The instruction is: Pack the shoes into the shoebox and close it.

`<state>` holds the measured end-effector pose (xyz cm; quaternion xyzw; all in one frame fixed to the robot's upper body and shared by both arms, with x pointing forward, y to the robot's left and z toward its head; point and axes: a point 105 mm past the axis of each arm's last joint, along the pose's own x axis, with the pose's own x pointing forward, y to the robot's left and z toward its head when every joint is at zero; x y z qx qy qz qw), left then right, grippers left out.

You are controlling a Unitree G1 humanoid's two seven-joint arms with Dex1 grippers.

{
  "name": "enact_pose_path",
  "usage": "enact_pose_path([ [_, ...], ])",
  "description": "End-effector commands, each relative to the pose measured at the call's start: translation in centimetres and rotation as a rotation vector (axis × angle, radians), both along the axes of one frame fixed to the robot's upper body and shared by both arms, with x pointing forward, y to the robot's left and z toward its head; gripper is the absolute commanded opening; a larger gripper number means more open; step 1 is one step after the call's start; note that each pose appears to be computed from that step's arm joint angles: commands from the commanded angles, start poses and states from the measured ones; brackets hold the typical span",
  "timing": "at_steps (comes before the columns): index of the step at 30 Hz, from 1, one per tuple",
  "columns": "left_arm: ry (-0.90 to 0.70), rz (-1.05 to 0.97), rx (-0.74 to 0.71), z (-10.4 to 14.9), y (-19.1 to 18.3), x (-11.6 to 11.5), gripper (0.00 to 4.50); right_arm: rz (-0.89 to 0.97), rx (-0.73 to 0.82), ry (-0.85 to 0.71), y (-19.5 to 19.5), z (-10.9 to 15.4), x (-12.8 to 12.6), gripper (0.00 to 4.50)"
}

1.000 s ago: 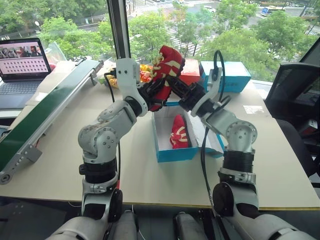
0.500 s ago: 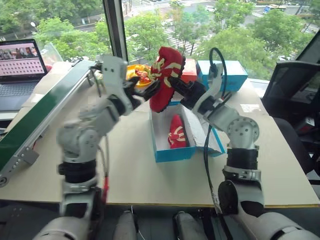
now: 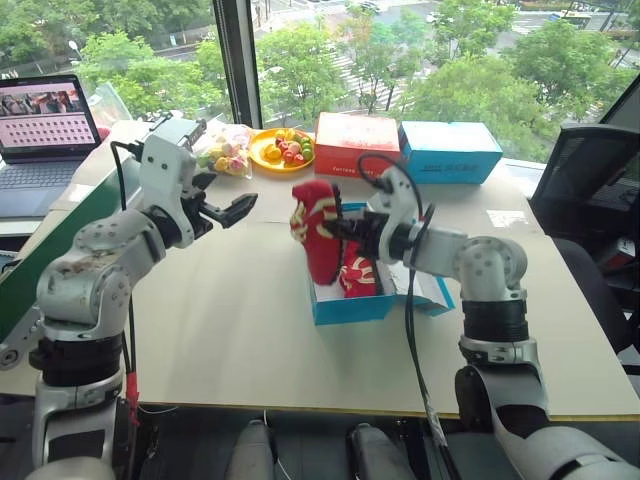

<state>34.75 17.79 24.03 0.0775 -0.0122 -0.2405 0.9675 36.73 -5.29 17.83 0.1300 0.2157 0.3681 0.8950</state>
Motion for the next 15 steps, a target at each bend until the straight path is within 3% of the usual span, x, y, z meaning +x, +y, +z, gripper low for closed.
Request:
enact_pose_path([
  [1,-0.064,-0.001,-0.003,1.6,-0.2,-0.5,4.47,0.037,0.003,-0.051,0.5,0.7,-0.3,0.25],
  [4,-0.066,0.003,-0.005,1.6,-0.3,-0.4,4.47,0.019,-0.019,-0.047,0.4,-0.3,0.1,0.25],
  [5,-0.067,0.003,-0.006,1.7,-0.3,-0.5,4.50,0.013,-0.026,-0.046,0.4,-0.5,0.2,1.24],
  [9,-0.076,0.002,-0.009,2.0,-0.4,-0.5,4.50,-0.030,-0.047,-0.041,-0.2,-1.8,1.0,2.50],
  [11,-0.078,0.003,-0.008,2.1,-0.4,-0.4,4.50,-0.063,-0.053,-0.045,-0.6,-2.2,1.6,3.35],
  [15,-0.080,0.002,-0.006,2.2,-0.5,-0.4,4.50,-0.114,-0.044,-0.047,-1.3,-2.5,2.4,4.48],
])
